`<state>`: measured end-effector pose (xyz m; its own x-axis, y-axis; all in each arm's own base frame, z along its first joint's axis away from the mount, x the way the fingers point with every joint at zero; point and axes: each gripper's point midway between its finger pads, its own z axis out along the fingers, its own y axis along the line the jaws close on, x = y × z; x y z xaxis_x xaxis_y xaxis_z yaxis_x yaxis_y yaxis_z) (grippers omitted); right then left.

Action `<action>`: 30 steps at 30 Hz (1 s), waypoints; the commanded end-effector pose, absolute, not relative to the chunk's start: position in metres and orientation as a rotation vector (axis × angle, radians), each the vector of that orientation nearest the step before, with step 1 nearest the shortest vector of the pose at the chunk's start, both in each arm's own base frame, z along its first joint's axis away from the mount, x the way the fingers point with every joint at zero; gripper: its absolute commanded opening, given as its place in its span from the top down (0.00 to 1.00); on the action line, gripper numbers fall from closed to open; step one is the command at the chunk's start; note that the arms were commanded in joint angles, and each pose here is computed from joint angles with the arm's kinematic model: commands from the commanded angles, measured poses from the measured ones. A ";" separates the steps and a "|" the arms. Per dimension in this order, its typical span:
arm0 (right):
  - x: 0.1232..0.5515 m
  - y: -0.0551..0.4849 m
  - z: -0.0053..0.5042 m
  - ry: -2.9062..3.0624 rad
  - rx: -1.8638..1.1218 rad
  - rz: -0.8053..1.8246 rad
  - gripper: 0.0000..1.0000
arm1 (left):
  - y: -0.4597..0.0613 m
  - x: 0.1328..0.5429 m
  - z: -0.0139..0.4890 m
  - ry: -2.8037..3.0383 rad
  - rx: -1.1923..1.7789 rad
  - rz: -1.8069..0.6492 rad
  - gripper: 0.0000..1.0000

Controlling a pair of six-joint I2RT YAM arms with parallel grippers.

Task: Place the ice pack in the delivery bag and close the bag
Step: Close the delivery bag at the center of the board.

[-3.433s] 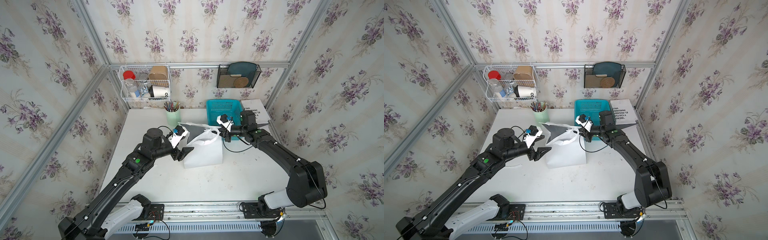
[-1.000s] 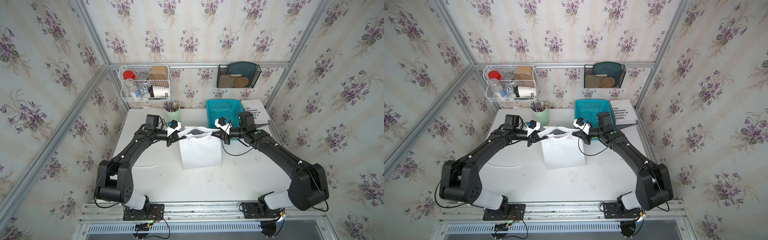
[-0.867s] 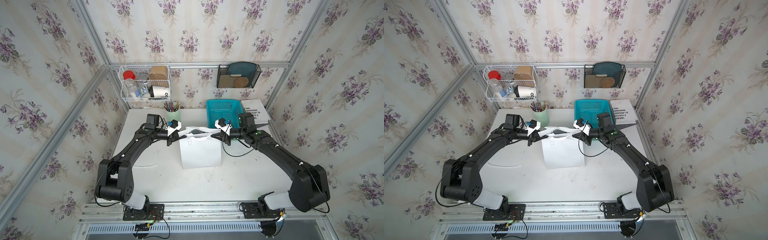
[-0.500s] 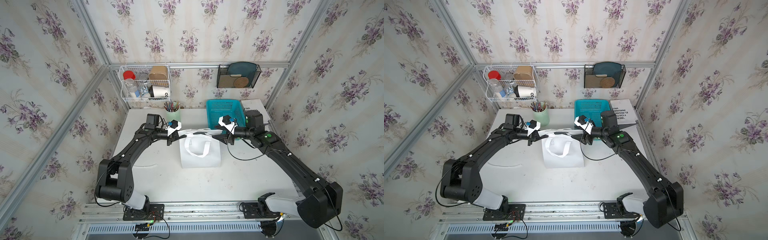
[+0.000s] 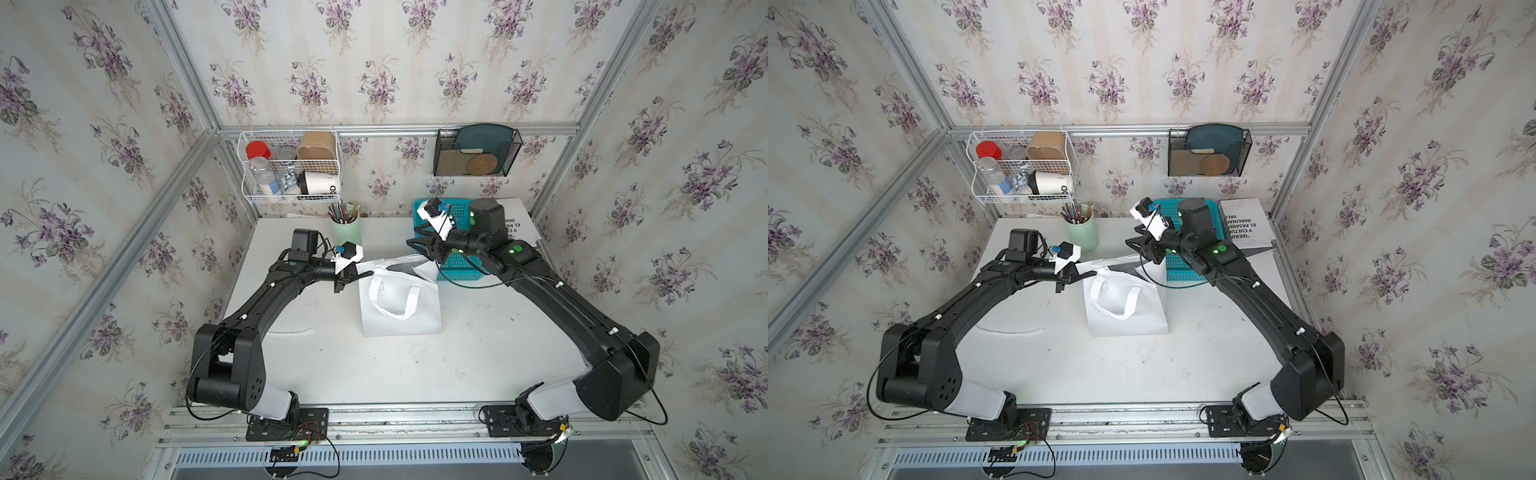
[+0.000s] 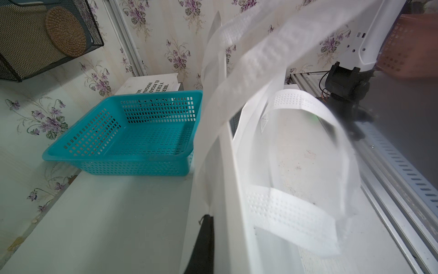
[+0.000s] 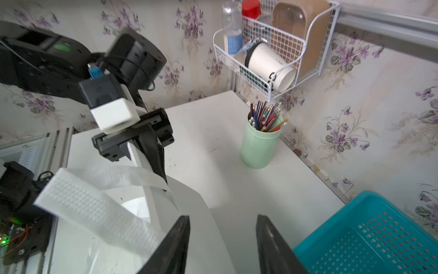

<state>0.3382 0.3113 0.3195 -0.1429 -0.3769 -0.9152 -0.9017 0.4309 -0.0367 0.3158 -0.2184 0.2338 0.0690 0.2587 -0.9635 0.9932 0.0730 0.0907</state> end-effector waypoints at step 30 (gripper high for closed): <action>0.213 0.366 0.308 1.524 -1.519 0.832 0.80 | -0.228 0.328 0.240 1.353 1.343 -0.967 1.00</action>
<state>0.1991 0.3599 0.3089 -0.0129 -0.4556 -0.8901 -0.9998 0.0220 0.0033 0.3278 -0.2254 0.2314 0.0291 0.2550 -0.9665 0.9933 0.1006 0.0565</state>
